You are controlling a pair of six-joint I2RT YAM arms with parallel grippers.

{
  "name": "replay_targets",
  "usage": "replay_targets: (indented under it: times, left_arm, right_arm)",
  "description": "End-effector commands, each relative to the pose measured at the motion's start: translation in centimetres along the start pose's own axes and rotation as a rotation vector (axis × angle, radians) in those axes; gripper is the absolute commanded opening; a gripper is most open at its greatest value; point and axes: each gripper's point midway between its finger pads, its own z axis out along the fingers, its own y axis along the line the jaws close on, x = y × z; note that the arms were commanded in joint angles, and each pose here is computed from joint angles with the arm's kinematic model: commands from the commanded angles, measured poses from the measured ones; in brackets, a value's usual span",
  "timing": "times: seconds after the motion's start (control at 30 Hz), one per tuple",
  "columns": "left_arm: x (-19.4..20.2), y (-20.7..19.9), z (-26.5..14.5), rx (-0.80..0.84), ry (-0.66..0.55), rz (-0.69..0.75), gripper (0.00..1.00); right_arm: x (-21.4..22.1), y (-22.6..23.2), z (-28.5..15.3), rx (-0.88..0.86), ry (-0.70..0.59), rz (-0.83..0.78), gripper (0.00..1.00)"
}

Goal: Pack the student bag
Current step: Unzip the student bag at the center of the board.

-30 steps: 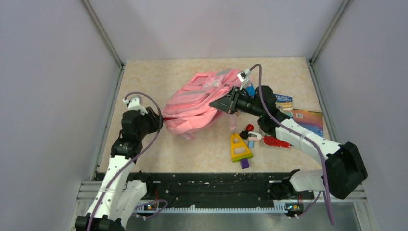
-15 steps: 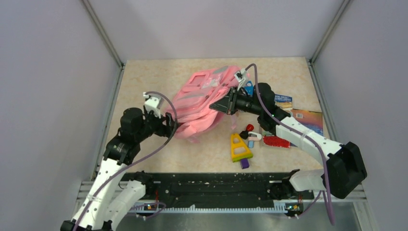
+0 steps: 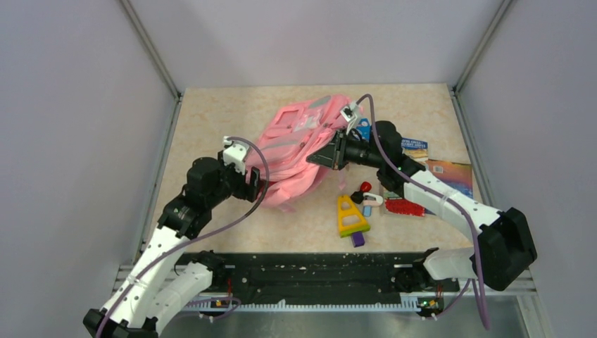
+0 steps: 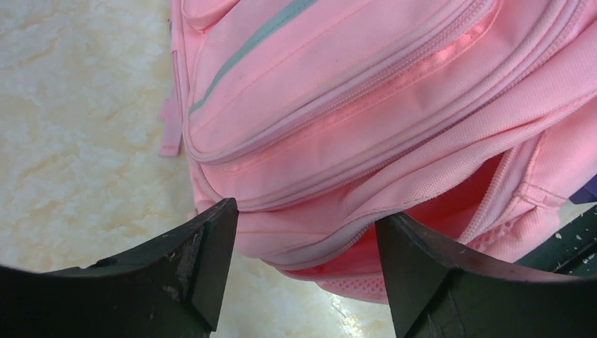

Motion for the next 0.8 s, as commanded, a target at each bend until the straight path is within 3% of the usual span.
replay_targets:
  times: [0.0,0.17,0.23,0.43,0.5,0.6,0.77]
  left_arm:
    - [-2.2,0.6,1.0,-0.026,-0.072,0.038,0.76]
    - [-1.8,-2.8,2.2,0.166,-0.047,0.046,0.75]
    - [-1.2,-4.0,2.6,0.228,-0.022,0.047,0.69]
    - [-1.8,-4.9,2.4,0.255,-0.028,0.050,0.05]
    - [-3.6,-3.7,1.7,0.174,-0.088,0.043,0.00]
    - [-6.6,-1.6,0.0,0.036,-0.198,0.003,0.00]
    - [-9.7,-0.3,-2.4,-0.052,-0.288,-0.065,0.00]
  right_arm:
    - [-3.8,5.8,-1.0,-0.195,-0.059,-0.153,0.00]
    - [-3.2,5.5,-0.7,-0.194,-0.008,-0.179,0.00]
    - [-3.0,5.3,-0.5,-0.197,0.013,-0.190,0.00]
    - [-3.7,2.3,1.4,-0.092,0.010,-0.248,0.00]
    - [-4.2,-0.1,2.3,0.012,0.003,-0.270,0.01]
    - [-4.7,-4.1,3.8,0.155,-0.004,-0.288,0.18]
    - [-3.5,-10.0,6.1,0.325,0.067,-0.261,0.59]
